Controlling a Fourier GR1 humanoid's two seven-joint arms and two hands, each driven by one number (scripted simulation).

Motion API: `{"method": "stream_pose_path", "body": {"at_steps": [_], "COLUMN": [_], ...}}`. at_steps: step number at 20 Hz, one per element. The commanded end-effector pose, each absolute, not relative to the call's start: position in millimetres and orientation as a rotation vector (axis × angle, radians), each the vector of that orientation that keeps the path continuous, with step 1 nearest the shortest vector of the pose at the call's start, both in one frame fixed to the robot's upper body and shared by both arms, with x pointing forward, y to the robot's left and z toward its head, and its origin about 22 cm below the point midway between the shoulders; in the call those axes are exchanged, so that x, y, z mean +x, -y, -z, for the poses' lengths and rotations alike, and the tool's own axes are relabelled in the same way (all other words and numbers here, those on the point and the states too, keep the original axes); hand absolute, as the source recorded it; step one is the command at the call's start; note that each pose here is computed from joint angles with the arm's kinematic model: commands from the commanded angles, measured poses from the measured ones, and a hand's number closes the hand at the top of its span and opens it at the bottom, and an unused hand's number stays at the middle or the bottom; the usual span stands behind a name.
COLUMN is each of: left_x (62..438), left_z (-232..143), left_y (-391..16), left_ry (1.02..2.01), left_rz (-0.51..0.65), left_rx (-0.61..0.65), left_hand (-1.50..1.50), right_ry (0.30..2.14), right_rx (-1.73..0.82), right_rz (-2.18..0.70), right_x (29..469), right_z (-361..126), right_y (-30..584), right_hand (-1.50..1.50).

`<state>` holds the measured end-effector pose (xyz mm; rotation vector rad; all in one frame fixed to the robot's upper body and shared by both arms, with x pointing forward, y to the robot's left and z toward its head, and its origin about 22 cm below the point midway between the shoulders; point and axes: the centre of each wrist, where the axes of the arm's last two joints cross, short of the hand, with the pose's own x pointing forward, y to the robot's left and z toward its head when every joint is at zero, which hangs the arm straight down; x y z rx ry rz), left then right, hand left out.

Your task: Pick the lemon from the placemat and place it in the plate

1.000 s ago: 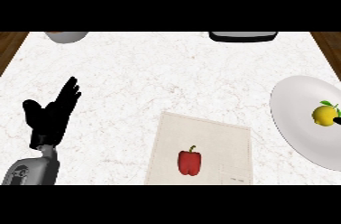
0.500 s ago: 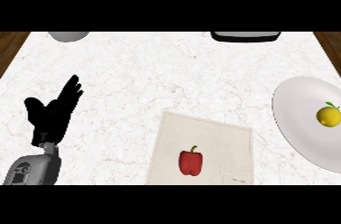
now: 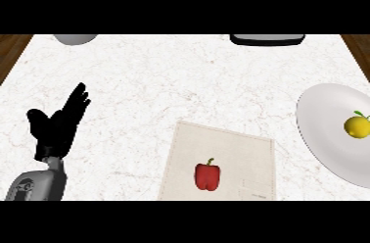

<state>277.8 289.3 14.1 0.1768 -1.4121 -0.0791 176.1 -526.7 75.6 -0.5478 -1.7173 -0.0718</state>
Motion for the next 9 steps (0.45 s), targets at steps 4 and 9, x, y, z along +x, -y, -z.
{"method": "stream_pose_path", "body": {"at_steps": [4,9], "left_x": [269.4,281.1], "left_z": [-28.7,-10.8], "left_y": [-275.5,-290.6], "left_ry": [1.402,1.418], "left_rz": [0.086,0.08], "left_rx": [0.159,0.167], "left_hand": [0.0,0.0], "right_ry": [1.666,1.639], "right_rx": [-0.603,-0.601], "right_rz": [0.048,0.037], "right_x": [153.4,129.5], "right_z": [-68.2,-58.7], "right_y": [555.7,576.3], "right_hand": [-1.5,-1.5]}}
